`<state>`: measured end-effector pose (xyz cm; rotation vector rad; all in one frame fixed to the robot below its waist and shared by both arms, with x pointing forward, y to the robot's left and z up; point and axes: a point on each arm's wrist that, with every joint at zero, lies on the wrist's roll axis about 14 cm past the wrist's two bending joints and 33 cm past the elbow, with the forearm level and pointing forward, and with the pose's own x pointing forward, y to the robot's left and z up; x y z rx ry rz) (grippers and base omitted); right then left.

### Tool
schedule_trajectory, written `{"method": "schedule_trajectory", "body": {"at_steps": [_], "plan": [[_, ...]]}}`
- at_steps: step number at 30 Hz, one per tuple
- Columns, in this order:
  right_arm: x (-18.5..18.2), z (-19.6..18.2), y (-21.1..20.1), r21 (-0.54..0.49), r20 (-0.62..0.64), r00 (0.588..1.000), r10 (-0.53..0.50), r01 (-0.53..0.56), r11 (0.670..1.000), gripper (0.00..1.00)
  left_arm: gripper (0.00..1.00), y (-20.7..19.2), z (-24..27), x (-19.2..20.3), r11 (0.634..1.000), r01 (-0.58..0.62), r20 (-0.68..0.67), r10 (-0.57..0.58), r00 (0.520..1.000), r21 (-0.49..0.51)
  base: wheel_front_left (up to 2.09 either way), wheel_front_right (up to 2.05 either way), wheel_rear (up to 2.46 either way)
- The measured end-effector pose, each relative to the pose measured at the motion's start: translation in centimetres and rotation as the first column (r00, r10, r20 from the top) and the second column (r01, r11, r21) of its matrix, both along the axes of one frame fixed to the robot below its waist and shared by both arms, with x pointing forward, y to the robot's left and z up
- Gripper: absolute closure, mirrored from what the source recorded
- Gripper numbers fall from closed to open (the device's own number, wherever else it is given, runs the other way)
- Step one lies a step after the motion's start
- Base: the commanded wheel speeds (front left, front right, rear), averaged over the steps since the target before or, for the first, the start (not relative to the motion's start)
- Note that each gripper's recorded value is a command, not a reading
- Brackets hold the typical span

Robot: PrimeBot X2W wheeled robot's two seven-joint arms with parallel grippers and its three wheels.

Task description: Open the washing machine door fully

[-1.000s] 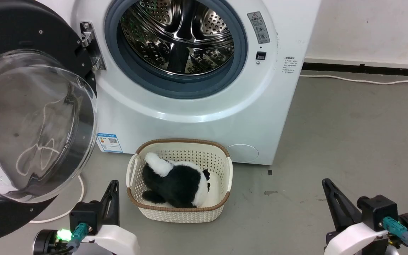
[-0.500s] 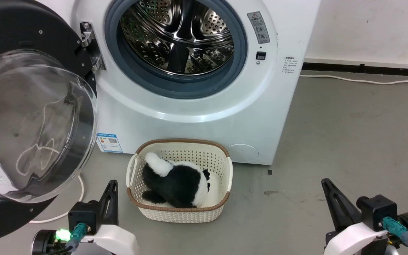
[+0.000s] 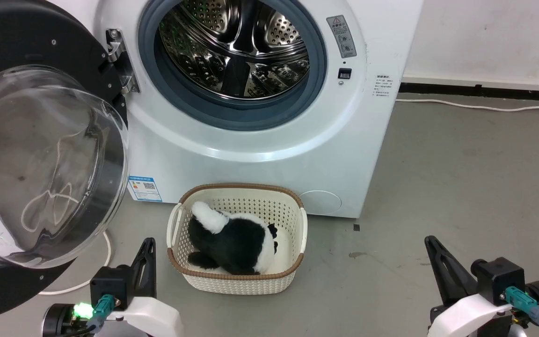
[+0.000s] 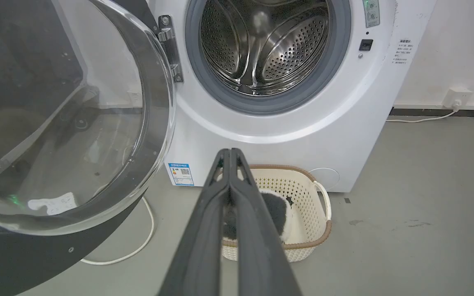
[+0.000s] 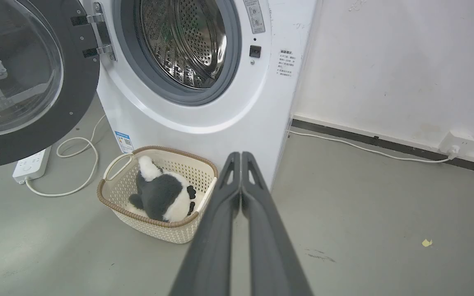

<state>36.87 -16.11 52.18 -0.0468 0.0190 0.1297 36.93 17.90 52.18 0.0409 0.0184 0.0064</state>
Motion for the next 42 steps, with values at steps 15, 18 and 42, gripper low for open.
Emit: {"method": "schedule_trajectory", "body": {"at_steps": [15,18,42], "plan": [[0.00,0.00,-0.01,0.000,0.000,1.000,0.000,0.000,1.000,1.00,1.00,-0.01,0.01,0.00,1.000,0.000,0.000,0.000,1.000,0.000,0.00,0.00,0.00],[0.00,0.00,-0.01,0.000,0.000,1.000,0.000,0.000,1.000,1.00,1.00,-0.01,0.01,0.00,1.000,0.000,0.000,0.000,1.000,0.000,0.00,0.00,0.00],[0.00,0.00,0.01,0.000,0.000,1.000,0.000,0.000,1.000,1.00,1.00,0.01,0.01,0.00,1.000,0.000,0.000,0.000,1.000,0.000,0.00,0.00,0.00]]}}
